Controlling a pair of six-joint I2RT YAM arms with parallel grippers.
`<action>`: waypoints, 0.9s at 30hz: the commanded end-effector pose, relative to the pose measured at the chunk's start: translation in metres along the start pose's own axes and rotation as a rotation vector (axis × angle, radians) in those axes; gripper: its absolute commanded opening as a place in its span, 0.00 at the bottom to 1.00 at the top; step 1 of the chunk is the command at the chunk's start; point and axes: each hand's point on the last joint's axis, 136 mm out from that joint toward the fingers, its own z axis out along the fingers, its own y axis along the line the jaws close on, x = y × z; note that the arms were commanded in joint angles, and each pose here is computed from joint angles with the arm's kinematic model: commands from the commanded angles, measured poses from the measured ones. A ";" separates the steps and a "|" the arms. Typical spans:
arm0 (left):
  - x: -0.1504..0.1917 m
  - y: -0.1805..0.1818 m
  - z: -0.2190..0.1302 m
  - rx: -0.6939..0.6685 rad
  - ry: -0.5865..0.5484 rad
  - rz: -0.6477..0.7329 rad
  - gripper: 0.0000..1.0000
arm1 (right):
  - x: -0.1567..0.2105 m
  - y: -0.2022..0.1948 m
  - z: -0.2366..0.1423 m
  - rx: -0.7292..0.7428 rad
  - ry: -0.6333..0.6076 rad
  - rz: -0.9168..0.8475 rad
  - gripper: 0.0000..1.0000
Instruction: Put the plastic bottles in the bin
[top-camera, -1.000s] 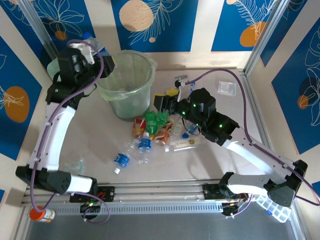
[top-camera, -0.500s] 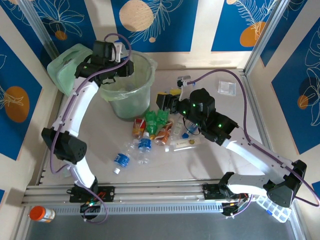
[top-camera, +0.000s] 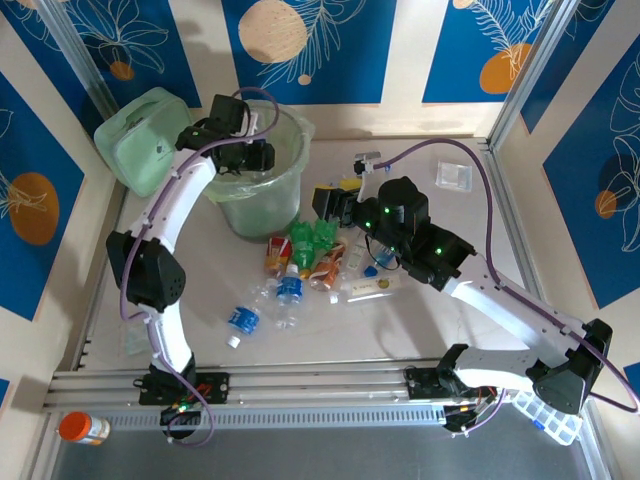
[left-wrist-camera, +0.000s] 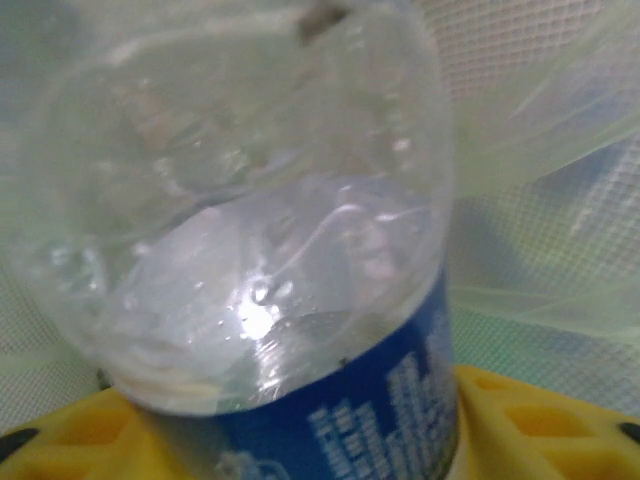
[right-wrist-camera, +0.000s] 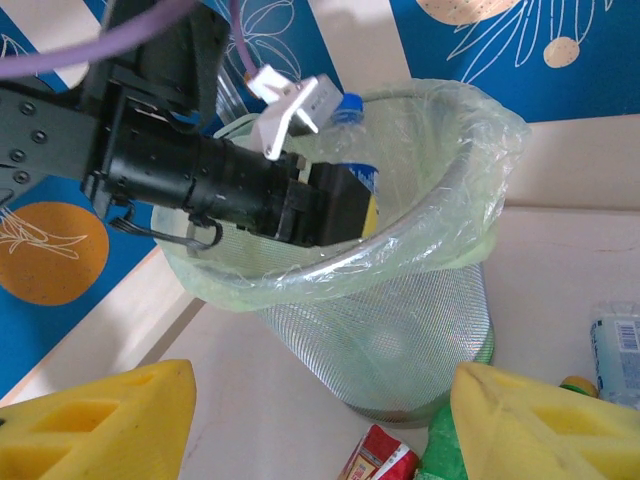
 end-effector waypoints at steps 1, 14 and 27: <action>-0.003 0.002 0.002 -0.024 -0.027 -0.016 0.66 | -0.007 -0.001 0.002 0.000 -0.031 0.011 0.69; -0.020 -0.017 -0.039 0.059 -0.100 -0.028 0.85 | -0.013 0.002 -0.006 -0.013 -0.055 0.016 0.69; -0.003 -0.092 -0.173 0.188 -0.377 0.089 0.78 | -0.010 0.006 -0.004 -0.029 -0.047 0.004 0.68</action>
